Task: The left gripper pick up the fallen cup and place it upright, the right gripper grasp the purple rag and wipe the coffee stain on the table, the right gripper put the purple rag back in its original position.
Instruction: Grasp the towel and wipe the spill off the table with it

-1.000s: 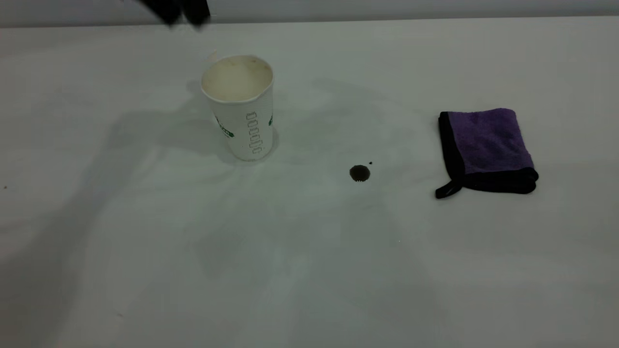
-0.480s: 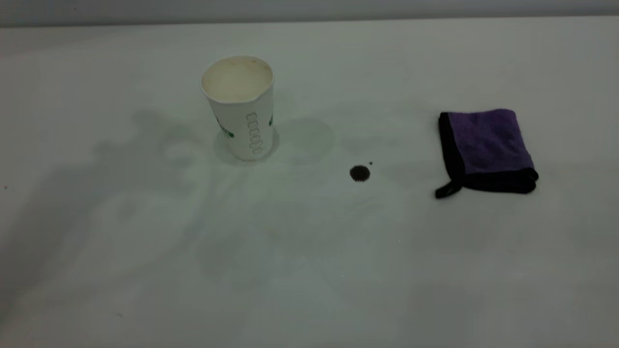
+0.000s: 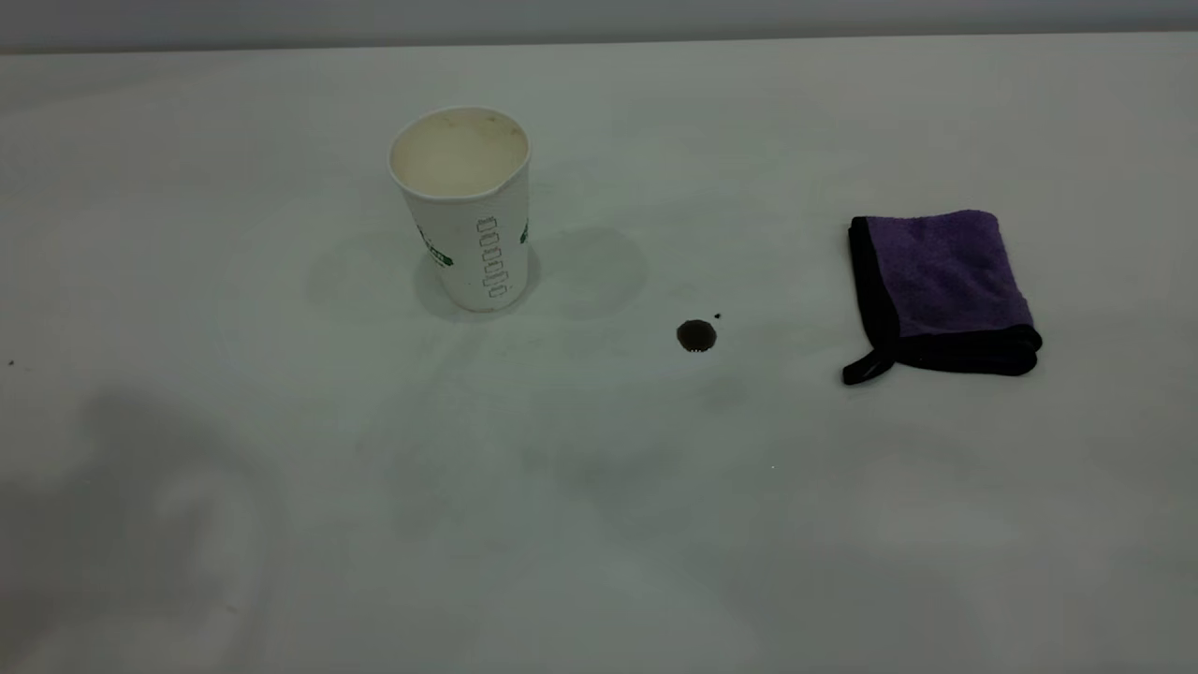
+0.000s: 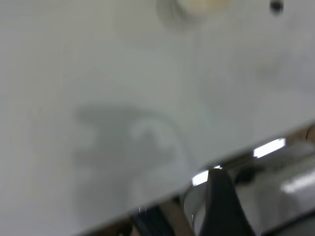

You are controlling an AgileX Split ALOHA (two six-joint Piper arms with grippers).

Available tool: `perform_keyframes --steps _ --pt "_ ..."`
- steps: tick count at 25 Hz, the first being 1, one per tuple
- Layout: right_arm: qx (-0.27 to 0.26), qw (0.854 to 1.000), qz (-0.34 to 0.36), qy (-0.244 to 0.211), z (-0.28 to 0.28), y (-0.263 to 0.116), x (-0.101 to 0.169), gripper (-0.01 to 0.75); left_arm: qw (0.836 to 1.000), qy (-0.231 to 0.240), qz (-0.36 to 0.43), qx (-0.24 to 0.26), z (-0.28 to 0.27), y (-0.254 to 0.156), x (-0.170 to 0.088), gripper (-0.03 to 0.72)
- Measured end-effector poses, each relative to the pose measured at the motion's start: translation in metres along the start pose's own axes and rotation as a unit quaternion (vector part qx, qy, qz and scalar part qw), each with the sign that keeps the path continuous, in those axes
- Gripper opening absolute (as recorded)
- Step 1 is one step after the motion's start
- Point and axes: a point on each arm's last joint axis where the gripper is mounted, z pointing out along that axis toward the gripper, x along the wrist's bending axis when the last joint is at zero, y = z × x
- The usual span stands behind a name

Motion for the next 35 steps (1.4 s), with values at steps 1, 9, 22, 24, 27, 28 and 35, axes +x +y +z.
perform_keyframes --steps 1,9,22,24,27,28,35 --pt "0.000 1.000 0.000 0.000 0.000 0.000 0.000 0.440 1.000 0.002 0.000 0.008 0.003 -0.019 -0.002 0.507" --pt "0.000 1.000 0.000 0.000 0.000 0.000 0.000 0.440 0.999 0.016 -0.022 0.031 0.032 -0.124 -0.009 0.507" --pt "0.000 1.000 0.000 0.000 0.000 0.000 0.000 0.440 0.995 0.045 -0.049 -0.081 0.037 -0.182 -0.013 0.507" --pt "0.000 1.000 0.000 0.000 0.000 0.000 0.000 0.440 0.993 0.046 -0.048 -0.094 0.034 -0.185 -0.013 0.507" --pt "0.000 1.000 0.000 0.000 0.000 0.000 0.000 0.440 0.991 0.047 -0.046 -0.113 0.032 -0.189 -0.014 0.507" --pt "0.000 1.000 0.000 0.000 0.000 0.000 0.000 0.440 0.991 0.048 -0.046 -0.118 0.031 -0.191 -0.015 0.507" --pt "0.000 1.000 0.000 0.000 0.000 0.000 0.000 0.440 0.977 0.088 -0.103 -0.163 0.025 -0.202 -0.015 0.507"
